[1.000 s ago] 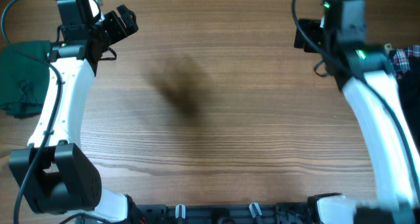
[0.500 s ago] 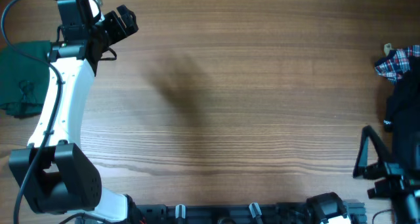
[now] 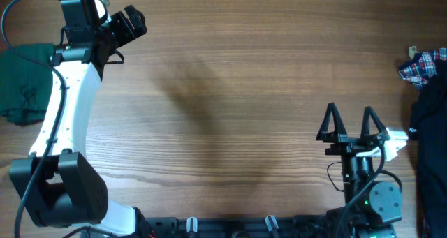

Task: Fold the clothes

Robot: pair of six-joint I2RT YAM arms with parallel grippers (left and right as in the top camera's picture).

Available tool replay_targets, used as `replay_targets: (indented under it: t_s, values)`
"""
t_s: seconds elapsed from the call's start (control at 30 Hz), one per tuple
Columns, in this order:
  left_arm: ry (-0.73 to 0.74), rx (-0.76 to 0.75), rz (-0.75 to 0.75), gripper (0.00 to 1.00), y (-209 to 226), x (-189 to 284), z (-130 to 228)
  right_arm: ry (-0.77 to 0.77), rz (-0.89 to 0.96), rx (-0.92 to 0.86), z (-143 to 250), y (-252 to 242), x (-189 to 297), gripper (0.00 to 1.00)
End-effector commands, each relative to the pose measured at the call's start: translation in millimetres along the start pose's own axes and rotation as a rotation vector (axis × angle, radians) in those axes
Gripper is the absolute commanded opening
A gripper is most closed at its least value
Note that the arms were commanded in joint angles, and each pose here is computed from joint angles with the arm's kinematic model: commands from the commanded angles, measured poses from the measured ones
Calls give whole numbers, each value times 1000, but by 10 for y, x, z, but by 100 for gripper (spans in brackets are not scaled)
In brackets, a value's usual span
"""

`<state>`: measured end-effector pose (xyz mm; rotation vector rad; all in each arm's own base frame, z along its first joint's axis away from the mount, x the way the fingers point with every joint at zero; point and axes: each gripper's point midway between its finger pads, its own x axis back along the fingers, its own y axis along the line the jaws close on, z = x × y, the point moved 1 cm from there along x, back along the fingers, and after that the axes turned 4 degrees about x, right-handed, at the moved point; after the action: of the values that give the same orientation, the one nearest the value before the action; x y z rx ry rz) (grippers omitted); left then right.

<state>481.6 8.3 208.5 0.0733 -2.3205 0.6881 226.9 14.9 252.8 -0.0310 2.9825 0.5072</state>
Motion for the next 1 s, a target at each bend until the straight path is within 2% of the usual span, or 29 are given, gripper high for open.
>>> replay_targets:
  t_s: [0.0, 0.2, 0.43, 0.67, 0.97]
  values:
    - [-9, -7, 18, 100, -61, 54, -22, -38, -12, 19, 97, -66, 17, 100]
    - [-9, -7, 18, 100, -61, 54, -22, -22, -71, 261, 178, -31, 9, 100]
    - [-9, -7, 17, 100, -59, 55, -23, -47, -57, 251, 328, -127, -12, 100]
    - [-9, -7, 18, 100, -61, 54, -22, 96, -7, 271, 667, -290, -10, 100]
    - [-9, -7, 18, 100, -61, 54, -22, 108, -5, 270, 695, -299, -8, 100]
